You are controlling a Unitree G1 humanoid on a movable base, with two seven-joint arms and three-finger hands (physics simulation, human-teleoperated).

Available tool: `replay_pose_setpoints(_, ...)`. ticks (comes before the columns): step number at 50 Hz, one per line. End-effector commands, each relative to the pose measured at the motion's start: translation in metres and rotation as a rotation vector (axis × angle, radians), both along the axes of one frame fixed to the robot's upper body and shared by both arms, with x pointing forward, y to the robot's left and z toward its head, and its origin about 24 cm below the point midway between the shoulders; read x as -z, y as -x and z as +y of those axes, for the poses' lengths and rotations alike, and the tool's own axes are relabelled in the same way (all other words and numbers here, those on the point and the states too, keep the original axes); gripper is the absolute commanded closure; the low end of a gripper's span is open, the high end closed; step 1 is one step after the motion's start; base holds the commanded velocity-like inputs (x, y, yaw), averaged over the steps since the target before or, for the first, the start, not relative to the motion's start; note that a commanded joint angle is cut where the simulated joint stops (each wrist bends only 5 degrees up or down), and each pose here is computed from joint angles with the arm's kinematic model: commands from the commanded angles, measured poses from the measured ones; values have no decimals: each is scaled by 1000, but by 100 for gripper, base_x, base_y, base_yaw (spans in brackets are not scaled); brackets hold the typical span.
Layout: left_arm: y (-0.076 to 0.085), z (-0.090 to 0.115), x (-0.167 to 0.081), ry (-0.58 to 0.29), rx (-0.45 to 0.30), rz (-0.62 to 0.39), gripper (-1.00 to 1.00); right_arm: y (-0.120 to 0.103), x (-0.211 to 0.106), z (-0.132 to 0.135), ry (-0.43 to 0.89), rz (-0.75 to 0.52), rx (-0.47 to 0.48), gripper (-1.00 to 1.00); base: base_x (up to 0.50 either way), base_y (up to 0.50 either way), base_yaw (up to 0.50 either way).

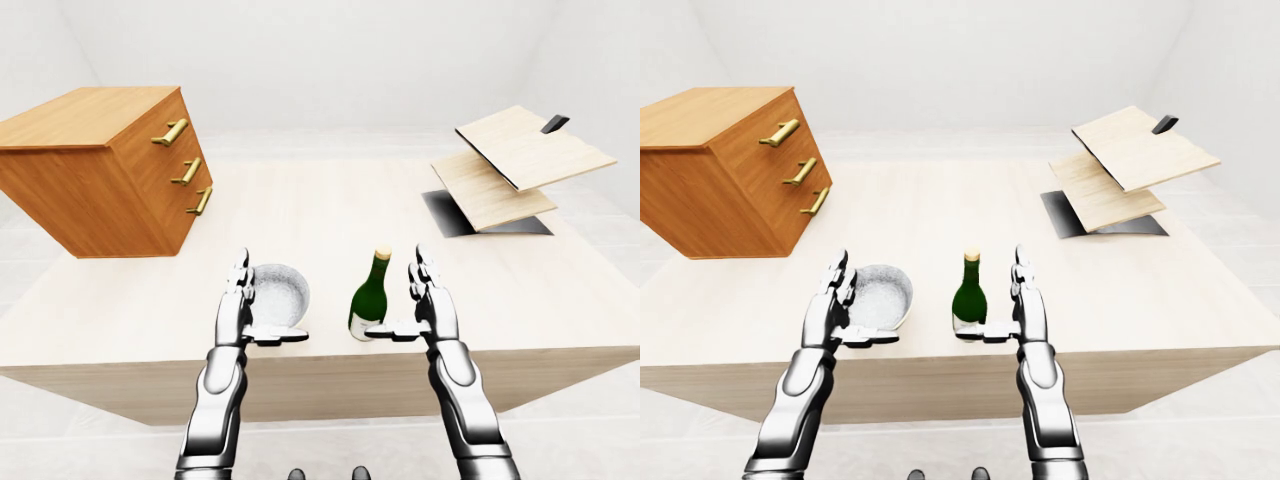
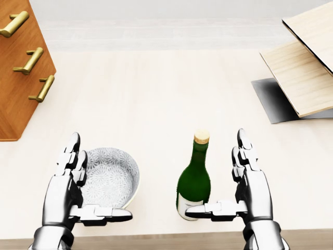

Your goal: Put the wine bottle on the wine rack.

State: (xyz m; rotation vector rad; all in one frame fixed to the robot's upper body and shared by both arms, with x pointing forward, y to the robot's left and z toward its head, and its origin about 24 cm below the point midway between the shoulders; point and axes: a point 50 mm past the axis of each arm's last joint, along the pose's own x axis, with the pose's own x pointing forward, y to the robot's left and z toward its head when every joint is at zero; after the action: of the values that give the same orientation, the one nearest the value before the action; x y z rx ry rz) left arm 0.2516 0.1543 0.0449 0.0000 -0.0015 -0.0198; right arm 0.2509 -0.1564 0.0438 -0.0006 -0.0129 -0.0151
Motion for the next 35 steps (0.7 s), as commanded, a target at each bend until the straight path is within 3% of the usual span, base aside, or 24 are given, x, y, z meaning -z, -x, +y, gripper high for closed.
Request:
replay_pose_setpoints(1,-4,13,-7,-15,-29,-11,-100,-7,-8,-2,-8,-3,-14,-100,0,0,0)
replay_pose_setpoints(2,-3,15,-8,1,-36,-15,-100,-7,-10,-1,-19,0,-18,-100,0,0,0)
replay_pose_setpoints(4,-2,17,-8,39,-37,-12,-100,-9,-11,-2,89,-13,23,-100,0,0,0)
replay_pose_setpoints(10,-3,18,-13,28,-41,-26,-100,-12,-26,3,27,-52,-16,-100,0,0,0)
replay_pose_setpoints(17,-1,17,-24,46,-28,-66,-100,-12,-38,0,28,-101,-4,-100,0,0,0)
replay_pose_setpoints(18,-1,17,-26,41,-30,-72,-100,-10,-43,-2,52,-125,34,-100,0,0,0)
replay_pose_setpoints(21,-1,18,-35,41,-39,-110,-100,-6,-50,-1,39,-158,9,-100,0,0,0)
replay_pose_setpoints(35,15,22,-60,22,-55,-221,-100,8,-75,-12,36,-266,28,-100,0,-3,0)
